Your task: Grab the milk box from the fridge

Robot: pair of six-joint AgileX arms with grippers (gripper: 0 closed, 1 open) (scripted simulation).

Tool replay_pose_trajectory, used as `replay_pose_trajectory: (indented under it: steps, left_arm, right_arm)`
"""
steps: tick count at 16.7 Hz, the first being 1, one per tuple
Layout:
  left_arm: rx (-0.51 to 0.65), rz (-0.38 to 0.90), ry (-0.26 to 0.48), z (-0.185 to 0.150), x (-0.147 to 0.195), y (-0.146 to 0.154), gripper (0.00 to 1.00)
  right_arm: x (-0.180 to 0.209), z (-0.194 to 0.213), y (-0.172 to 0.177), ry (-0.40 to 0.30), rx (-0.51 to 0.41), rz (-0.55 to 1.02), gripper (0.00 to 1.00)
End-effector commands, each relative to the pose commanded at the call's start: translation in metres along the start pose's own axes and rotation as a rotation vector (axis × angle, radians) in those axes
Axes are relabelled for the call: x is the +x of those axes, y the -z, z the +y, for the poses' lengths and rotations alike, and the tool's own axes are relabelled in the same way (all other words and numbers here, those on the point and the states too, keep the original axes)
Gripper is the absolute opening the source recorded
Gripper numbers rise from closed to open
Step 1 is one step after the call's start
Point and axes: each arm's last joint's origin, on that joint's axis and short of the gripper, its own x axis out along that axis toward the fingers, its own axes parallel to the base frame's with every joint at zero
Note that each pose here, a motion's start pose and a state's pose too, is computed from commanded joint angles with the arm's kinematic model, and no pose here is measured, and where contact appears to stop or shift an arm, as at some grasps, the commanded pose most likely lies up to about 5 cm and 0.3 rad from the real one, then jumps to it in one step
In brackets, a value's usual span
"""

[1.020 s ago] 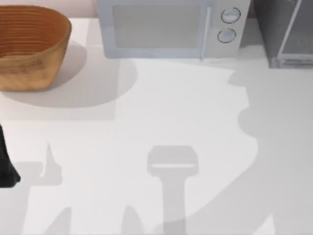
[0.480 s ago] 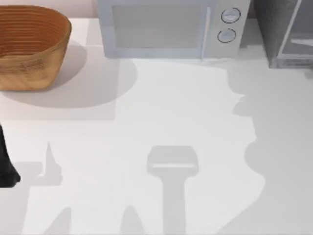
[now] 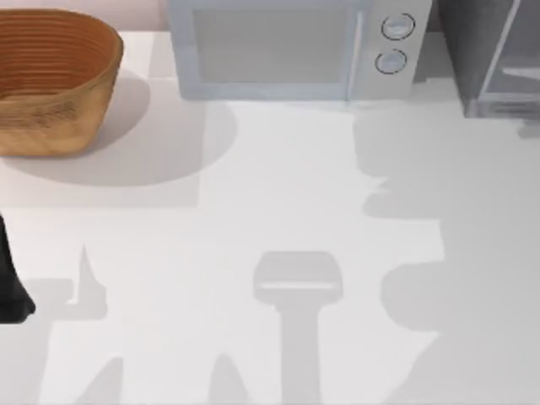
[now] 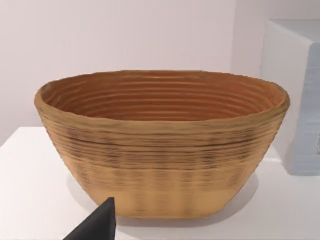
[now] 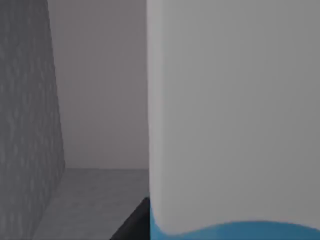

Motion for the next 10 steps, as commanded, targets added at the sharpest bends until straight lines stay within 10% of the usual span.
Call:
replay_pose_trajectory:
  steps: [10]
  left_arm:
    - [0.000, 0.000, 0.000, 0.000, 0.000, 0.000, 1.00]
  right_arm:
    - [-0.173, 0.067, -0.060, 0.005, -0.003, -0.044, 0.00]
